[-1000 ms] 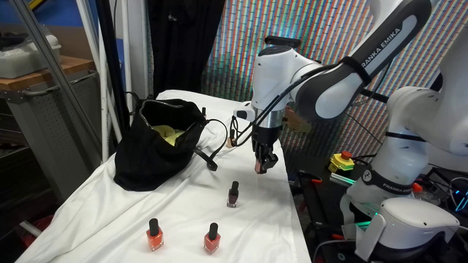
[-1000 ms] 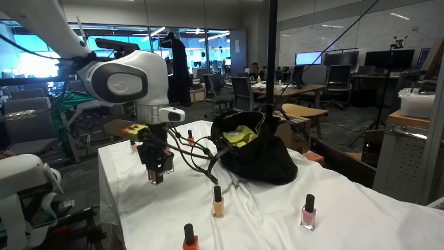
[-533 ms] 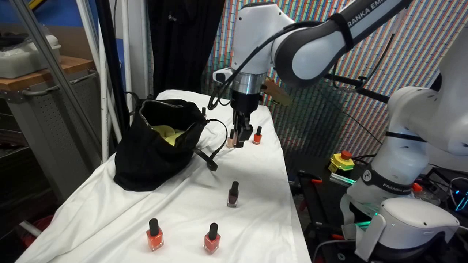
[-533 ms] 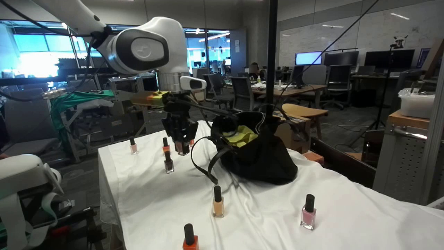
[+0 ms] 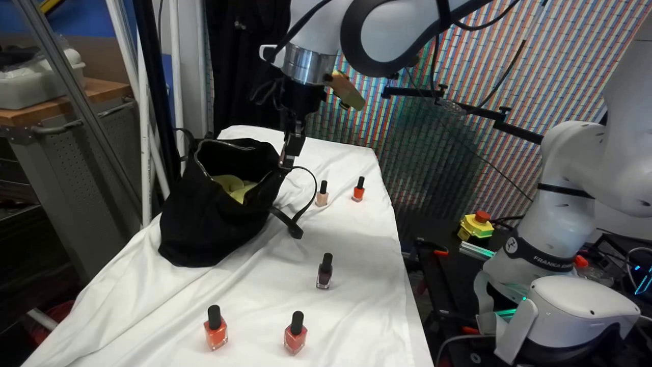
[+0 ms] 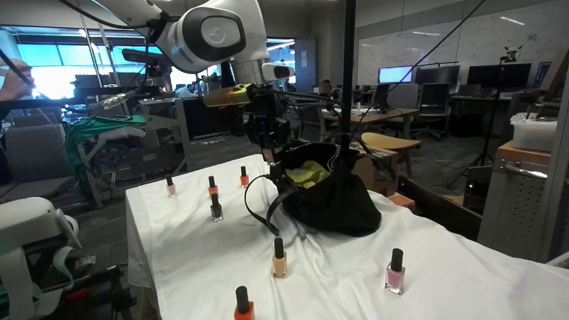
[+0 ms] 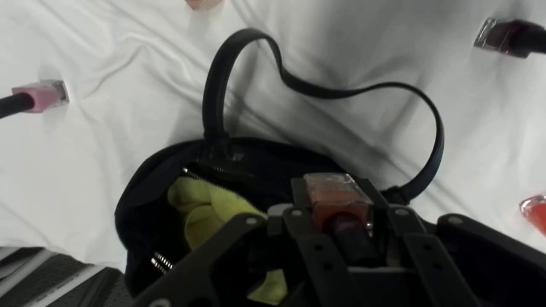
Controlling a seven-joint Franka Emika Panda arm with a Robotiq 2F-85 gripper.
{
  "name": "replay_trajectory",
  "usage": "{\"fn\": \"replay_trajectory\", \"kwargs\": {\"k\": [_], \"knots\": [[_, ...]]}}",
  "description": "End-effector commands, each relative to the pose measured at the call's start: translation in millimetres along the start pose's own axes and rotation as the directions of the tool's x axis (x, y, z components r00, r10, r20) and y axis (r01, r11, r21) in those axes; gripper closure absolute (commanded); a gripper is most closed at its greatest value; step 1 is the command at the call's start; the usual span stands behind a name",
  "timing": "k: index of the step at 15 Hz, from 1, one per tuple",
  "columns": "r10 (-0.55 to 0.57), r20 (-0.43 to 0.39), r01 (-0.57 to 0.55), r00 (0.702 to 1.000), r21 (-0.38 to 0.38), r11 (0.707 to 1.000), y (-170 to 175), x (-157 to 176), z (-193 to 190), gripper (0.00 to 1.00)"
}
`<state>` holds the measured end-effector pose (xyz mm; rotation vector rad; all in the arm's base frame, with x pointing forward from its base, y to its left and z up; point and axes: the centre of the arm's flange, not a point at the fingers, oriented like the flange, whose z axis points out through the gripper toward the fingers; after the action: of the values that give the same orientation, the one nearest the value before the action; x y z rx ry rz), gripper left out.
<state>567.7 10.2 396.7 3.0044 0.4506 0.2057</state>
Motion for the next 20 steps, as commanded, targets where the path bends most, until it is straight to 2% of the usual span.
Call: {"fn": "replay_trajectory", "kwargs": {"k": [1,6,7,9,13,16,20], "knots": [[0.036,-0.062,-0.037,0.997,-0.017,0.999,15.5,58.1,5.2,0.85],[0.074,-0.132,-0.079,0.989,-0.033,0.996,22.9,99.7,23.8,0.85],[0.083,-0.137,-0.089,0.987,-0.035,0.995,24.9,106.6,27.3,0.39],[0.102,-0.141,-0.107,0.985,-0.029,0.994,29.3,112.6,31.3,0.3],[0.12,-0.123,-0.124,0.985,-0.028,0.992,37.2,103.3,25.1,0.03],[0.129,-0.079,-0.131,0.988,-0.012,0.991,46.5,77.5,6.9,0.0],[0.189,-0.045,-0.19,0.981,-0.032,0.981,70.8,44.0,-17.6,0.0]]}}
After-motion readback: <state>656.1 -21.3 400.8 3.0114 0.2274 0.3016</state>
